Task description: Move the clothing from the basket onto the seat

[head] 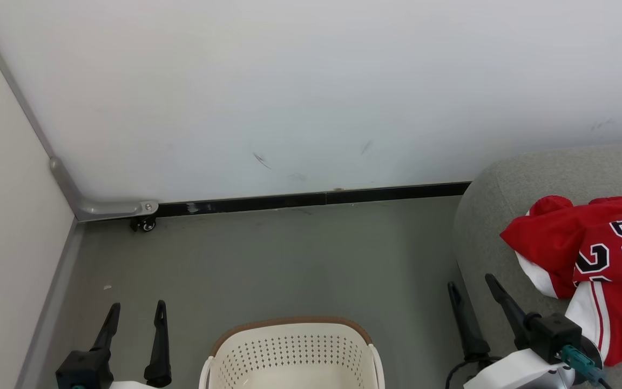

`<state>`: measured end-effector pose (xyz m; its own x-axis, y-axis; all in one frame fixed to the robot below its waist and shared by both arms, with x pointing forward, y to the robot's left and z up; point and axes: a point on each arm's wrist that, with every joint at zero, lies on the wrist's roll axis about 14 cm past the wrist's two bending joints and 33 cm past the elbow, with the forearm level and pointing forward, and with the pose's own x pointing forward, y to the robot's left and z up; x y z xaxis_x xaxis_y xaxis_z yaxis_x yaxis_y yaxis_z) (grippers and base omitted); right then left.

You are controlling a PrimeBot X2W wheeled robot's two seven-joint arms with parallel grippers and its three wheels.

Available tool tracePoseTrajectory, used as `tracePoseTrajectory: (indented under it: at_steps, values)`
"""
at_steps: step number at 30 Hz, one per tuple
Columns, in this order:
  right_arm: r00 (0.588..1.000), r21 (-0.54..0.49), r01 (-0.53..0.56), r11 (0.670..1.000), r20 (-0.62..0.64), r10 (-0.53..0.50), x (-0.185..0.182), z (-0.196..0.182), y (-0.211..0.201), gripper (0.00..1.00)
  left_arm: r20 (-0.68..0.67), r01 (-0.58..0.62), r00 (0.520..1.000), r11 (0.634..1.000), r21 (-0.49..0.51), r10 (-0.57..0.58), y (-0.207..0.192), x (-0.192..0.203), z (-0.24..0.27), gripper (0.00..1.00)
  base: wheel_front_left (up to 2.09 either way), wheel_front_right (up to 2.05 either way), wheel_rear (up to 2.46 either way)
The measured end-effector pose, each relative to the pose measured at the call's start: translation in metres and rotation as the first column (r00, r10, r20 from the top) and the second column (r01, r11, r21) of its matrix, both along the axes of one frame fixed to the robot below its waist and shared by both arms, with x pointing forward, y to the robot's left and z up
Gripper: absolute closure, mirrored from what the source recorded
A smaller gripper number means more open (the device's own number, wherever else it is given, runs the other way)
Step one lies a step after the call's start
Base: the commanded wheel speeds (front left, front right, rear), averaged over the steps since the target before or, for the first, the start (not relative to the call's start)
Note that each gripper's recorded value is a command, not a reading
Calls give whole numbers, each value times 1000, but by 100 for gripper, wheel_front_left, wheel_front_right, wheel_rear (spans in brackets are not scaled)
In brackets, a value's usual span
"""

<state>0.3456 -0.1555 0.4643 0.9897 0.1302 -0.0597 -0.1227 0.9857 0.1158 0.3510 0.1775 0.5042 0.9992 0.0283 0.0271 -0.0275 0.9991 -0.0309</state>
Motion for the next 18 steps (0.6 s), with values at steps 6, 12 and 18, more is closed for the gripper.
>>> tracePoseTrajectory:
  at_steps: [6,12,18]
  values:
    - [1000,-11,-5,1000,16,5,1,6,1,0,-5,-3,1000,1000,8,3,1,0,-2,0,0,0,0]
    - [1000,-20,-10,1000,26,10,2,9,2,0,-6,-20,1000,1000,18,20,5,1,-3,0,0,0,0]
    - [1000,-24,-11,1000,18,12,-1,6,3,0,-10,-35,999,998,44,36,10,1,-5,0,0,0,0]
